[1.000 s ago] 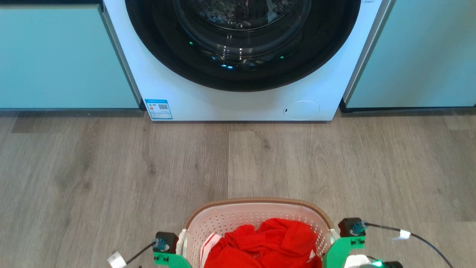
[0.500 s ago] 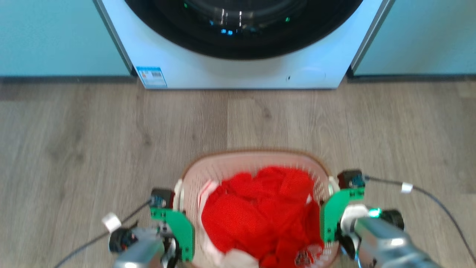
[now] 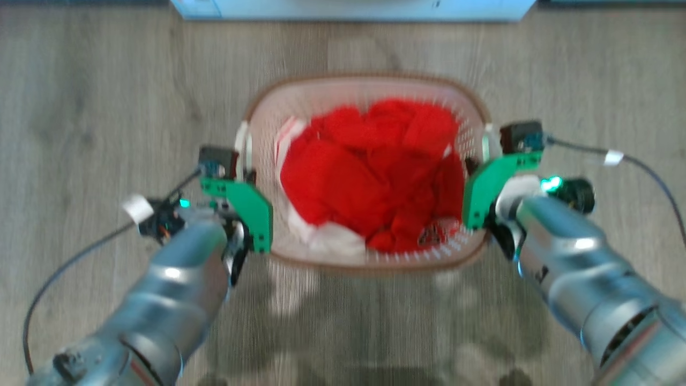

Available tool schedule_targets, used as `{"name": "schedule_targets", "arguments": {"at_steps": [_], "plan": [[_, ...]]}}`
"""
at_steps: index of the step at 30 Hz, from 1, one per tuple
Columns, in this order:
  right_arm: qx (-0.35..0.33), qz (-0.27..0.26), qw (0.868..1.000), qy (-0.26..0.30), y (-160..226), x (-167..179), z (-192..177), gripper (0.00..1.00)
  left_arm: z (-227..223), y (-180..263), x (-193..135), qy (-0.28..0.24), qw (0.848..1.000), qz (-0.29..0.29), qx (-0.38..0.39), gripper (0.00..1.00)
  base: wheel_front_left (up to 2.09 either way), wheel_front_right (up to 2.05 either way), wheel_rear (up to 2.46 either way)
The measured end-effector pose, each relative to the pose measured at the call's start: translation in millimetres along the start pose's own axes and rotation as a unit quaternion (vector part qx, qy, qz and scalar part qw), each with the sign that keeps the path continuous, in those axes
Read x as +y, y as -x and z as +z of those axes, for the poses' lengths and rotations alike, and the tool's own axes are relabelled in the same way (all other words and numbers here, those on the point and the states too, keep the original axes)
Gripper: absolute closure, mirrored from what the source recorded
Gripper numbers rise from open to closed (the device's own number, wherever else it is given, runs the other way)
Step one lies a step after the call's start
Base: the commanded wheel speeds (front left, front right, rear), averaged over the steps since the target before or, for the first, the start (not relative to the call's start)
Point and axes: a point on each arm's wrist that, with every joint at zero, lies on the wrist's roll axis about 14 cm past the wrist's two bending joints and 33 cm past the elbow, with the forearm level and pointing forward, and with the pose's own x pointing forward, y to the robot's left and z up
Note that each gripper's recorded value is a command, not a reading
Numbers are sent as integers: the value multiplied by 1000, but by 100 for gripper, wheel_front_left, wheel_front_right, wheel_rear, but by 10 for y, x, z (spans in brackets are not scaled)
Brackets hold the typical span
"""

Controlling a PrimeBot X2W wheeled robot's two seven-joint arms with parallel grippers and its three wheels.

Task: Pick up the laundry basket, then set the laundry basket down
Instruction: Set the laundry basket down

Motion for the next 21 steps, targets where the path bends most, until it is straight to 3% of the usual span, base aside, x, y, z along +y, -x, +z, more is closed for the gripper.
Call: {"name": "schedule_targets", "arguments": {"at_steps": [5,11,21], "plan": [[1,2,1000,0,-340,-106,42,100,36,-325,110,0,1000,4,7,100,0,0,0],[21,-4,1000,-9,-709,-314,-163,100,-110,-695,150,7,1000,0,26,100,0,0,0],[53,-4,998,-21,-995,-406,-521,100,-423,-924,210,10,998,0,55,100,0,0,0]]}}
